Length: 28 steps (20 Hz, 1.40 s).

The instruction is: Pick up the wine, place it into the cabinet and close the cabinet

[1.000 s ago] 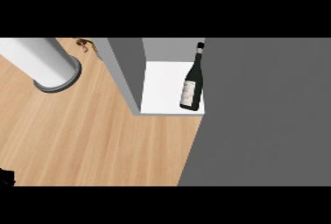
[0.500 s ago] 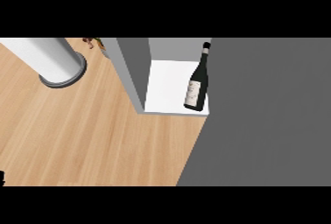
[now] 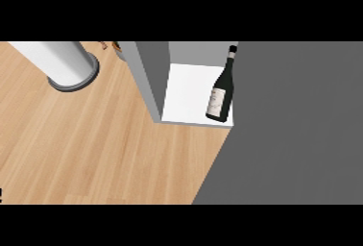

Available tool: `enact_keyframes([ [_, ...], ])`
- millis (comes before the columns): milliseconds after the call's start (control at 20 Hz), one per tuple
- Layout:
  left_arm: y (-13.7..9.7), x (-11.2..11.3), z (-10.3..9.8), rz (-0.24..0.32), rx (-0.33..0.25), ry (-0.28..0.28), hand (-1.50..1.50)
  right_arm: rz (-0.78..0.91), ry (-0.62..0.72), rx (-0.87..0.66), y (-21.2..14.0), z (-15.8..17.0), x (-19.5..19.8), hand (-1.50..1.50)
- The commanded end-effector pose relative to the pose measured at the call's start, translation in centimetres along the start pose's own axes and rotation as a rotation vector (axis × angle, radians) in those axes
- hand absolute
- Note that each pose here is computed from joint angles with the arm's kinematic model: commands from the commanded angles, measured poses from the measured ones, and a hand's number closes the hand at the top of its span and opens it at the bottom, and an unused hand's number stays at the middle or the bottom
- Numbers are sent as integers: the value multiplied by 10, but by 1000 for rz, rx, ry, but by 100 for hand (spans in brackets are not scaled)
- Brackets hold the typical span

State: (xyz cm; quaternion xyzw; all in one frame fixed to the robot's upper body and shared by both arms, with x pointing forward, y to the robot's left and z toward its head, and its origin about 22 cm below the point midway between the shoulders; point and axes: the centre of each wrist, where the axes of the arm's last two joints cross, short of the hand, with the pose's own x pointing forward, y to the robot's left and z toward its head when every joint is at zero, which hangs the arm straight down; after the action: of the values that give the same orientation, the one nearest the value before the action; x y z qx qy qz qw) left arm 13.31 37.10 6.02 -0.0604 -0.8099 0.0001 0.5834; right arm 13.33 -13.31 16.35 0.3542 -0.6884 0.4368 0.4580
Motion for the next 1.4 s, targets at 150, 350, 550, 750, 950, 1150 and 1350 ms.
enact_keyframes([
  [150,-2,1,-1,26,-36,12,150,-82,-37,-126,-2,-37,-12,150],
  [350,-1,2,-6,24,-32,-7,150,-47,-26,-153,-10,-35,-13,150],
  [550,-2,3,-6,25,-59,0,150,-44,4,-172,-16,-33,-17,150],
  [750,-3,1,-9,45,-71,-6,150,-2,-11,-184,-27,-34,-16,150],
  [950,-5,3,-14,42,-83,-22,150,61,0,-192,-42,-38,-15,150],
  [1150,-8,3,-18,54,-102,-29,150,100,14,-230,-65,-48,-16,150],
  [1350,-10,4,-23,64,-120,-38,150,173,50,-305,-88,-74,-14,150],
])
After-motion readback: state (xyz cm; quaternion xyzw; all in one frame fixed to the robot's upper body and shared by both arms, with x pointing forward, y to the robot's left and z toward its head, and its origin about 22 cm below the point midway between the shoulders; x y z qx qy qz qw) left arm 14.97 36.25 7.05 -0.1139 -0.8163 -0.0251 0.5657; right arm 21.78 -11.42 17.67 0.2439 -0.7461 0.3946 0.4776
